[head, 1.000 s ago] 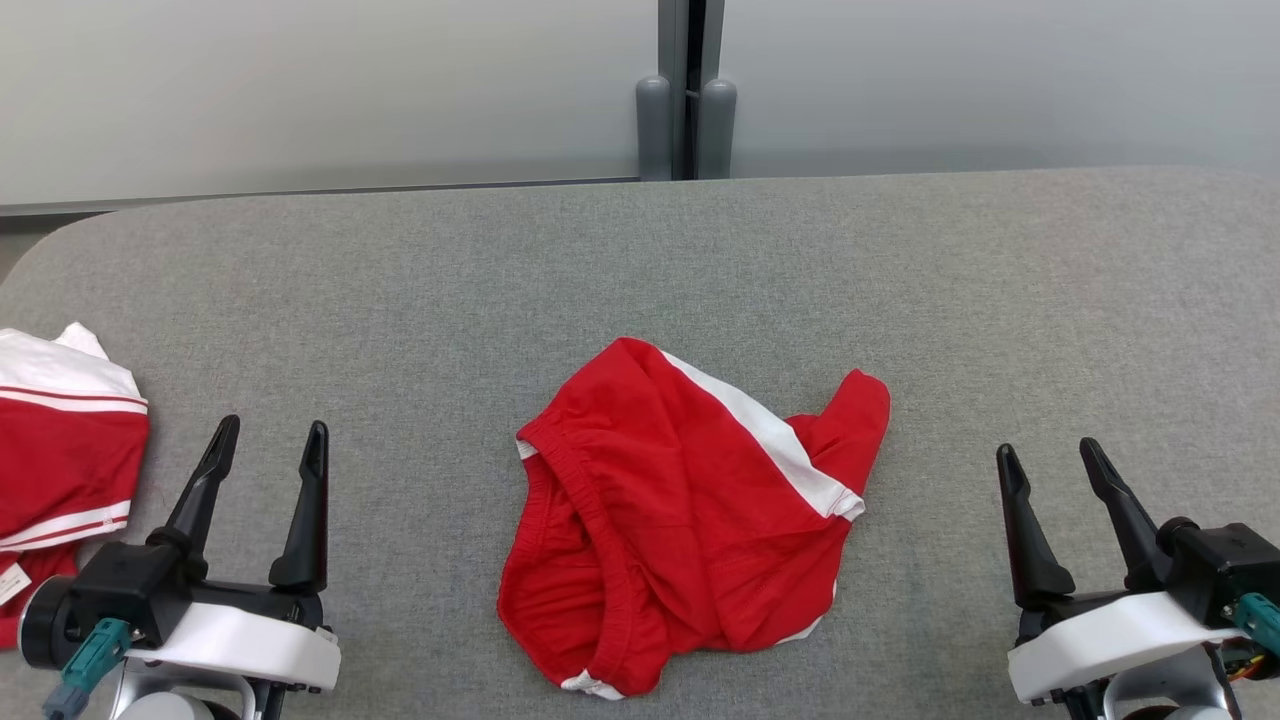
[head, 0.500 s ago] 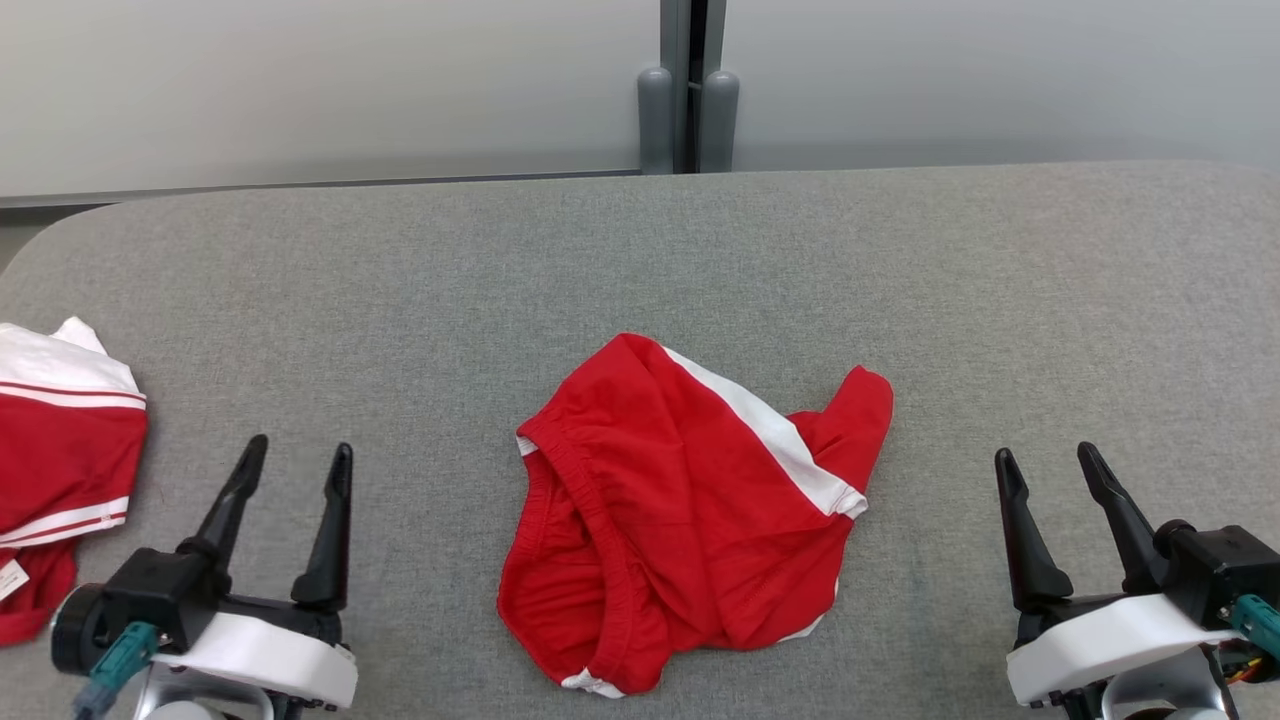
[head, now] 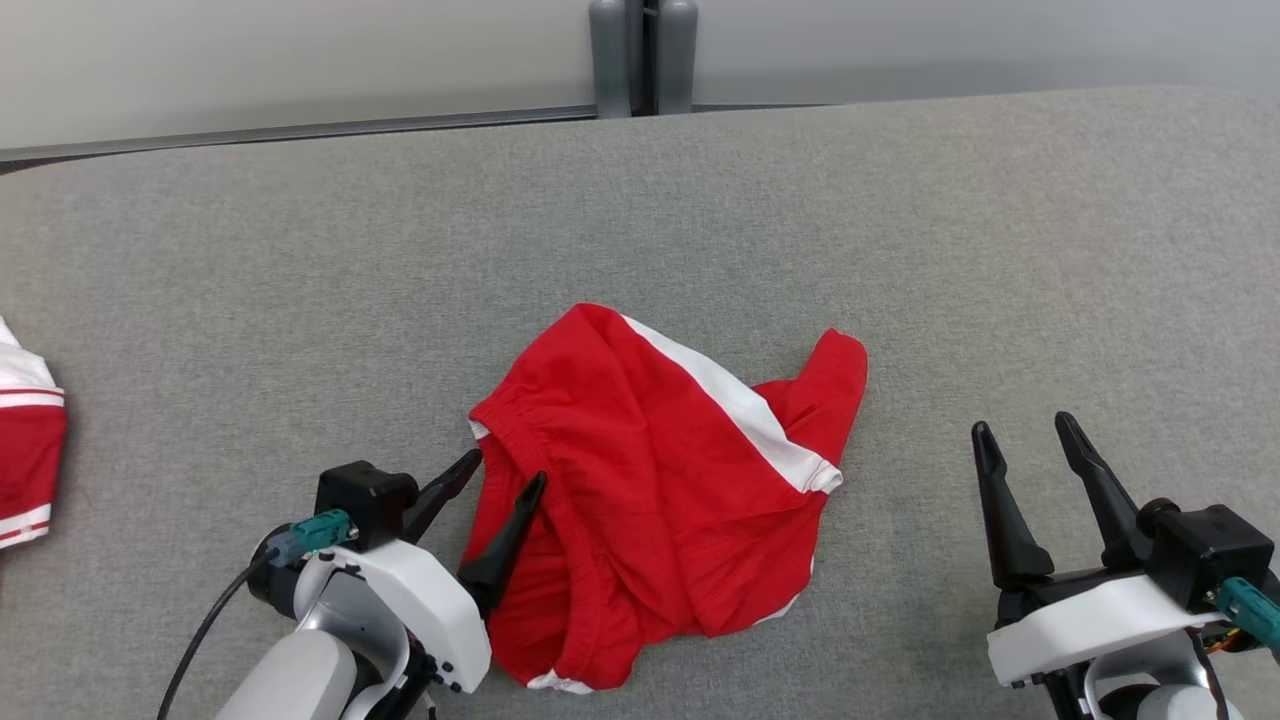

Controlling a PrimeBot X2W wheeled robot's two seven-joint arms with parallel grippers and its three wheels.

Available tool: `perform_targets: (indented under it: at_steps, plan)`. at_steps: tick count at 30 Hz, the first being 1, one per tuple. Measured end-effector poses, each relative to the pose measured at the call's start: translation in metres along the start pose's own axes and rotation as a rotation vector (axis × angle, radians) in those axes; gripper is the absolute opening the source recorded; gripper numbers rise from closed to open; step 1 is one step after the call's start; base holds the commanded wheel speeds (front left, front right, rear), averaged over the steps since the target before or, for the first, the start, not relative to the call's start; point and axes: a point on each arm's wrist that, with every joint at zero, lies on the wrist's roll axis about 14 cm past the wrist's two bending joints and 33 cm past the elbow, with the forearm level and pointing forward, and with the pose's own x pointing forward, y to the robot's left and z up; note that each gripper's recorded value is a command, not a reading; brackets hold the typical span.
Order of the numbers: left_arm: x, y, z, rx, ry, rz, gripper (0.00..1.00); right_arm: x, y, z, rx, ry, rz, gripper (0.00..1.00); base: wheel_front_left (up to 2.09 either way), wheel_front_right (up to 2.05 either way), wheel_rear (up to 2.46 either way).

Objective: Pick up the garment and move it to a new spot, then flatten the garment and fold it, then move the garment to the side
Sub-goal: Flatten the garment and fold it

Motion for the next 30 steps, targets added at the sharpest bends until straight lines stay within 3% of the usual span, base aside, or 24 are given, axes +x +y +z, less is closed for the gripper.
perform_targets:
  at_steps: [8,9,10,11,22,30]
  plan:
    - [0.024,-0.001,-0.014,-0.047,0.093,-0.046,1.00,-0.002,-0.016,-0.014,0.018,0.026,-0.048,1.00,0.00,0.00,0.00]
    - [0.026,-0.002,-0.015,-0.048,0.098,-0.054,0.45,-0.002,-0.017,-0.015,0.020,0.025,-0.052,1.00,0.00,0.00,0.00]
    - [0.027,-0.004,-0.013,-0.054,0.087,-0.062,0.45,-0.002,-0.018,-0.016,0.022,0.027,-0.054,1.00,0.00,0.00,0.00]
    - [0.029,-0.004,-0.009,-0.046,0.073,-0.070,0.00,-0.002,-0.018,-0.016,0.023,0.027,-0.055,1.00,0.00,0.00,0.00]
    - [0.011,-0.016,0.048,0.104,-0.127,-0.142,0.00,0.004,-0.013,-0.015,0.026,0.017,-0.035,1.00,0.00,0.00,0.00]
    - [-0.047,-0.051,-0.004,0.129,0.074,-0.261,0.00,0.008,-0.002,-0.013,0.032,0.017,-0.001,1.00,0.00,0.00,0.00]
